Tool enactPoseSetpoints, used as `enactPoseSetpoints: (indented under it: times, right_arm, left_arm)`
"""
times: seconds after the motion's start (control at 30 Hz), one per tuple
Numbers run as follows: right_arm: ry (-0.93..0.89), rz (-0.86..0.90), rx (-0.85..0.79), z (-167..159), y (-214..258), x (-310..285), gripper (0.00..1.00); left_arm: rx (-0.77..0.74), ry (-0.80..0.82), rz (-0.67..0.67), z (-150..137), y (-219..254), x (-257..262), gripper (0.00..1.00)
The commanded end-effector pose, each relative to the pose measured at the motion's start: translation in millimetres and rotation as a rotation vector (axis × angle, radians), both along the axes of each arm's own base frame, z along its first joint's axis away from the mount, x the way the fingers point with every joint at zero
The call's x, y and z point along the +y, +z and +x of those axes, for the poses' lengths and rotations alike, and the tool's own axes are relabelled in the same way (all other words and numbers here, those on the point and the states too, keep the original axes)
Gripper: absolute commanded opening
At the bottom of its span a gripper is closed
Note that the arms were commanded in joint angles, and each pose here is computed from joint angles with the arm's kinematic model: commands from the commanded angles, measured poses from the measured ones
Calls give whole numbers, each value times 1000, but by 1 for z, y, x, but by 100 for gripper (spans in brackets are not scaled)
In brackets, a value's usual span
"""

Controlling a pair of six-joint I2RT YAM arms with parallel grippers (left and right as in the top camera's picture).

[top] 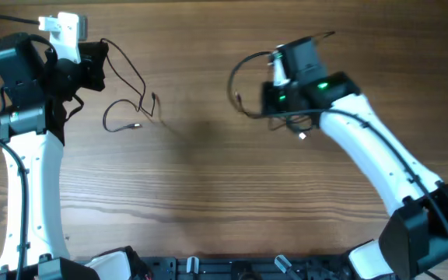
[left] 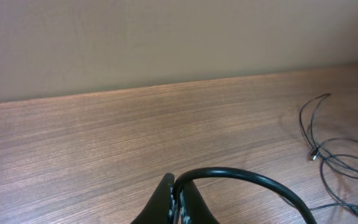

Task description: Untangle cables

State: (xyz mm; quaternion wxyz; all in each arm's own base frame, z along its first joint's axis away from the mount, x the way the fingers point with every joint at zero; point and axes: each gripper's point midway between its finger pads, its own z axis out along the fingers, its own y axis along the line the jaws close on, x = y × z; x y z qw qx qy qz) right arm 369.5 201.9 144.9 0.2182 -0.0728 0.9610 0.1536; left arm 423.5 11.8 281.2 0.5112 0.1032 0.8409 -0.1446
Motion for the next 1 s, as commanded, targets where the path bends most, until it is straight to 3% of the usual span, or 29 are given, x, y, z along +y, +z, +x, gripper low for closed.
enactPoseSetpoints:
  times: [0.0,0.07,0.23,0.33,0.4,0.47,0.53,0.6,0.8,0.87,0.97]
  right_arm:
    - [157,69,1,-32,6,63,4]
    - [176,47,-10,-44,5,79,4]
    - [97,3,-18,-35,0,66,4]
    - [169,-44,-20,-35,-11,65,7]
    - [154,-88,-36,-30,-15,59,27]
    - [47,-186,-80,-16,-16,37,61]
    - [-131,-277,-100,-4,-16,1,72]
    - [-217,-307,-73,-1,-18,-23,76]
    - [-426,-340,59,5,-32,-105,76]
    - [-231,-335,41,11,-33,-93,76]
    - [299,-107,-12,2,-25,-21,76]
  left_arm:
    - [-24,-14,-11,-4,11,-4,4]
    - [-22,-14,-12,-4,11,-5,4]
    - [-3,-14,-16,-6,7,-5,4]
    - [-3,-14,-16,-6,7,-5,4]
    - [-2,-15,-17,-6,7,-5,4]
    - [5,-17,-19,-7,6,-7,4]
    - [11,-37,-20,-8,4,-15,5]
    - [12,-53,-20,-8,4,-22,5]
    - [13,-146,-20,-10,4,-60,5]
    - [11,-197,-19,-13,5,-81,5]
    - [0,-288,-17,-20,7,-118,6]
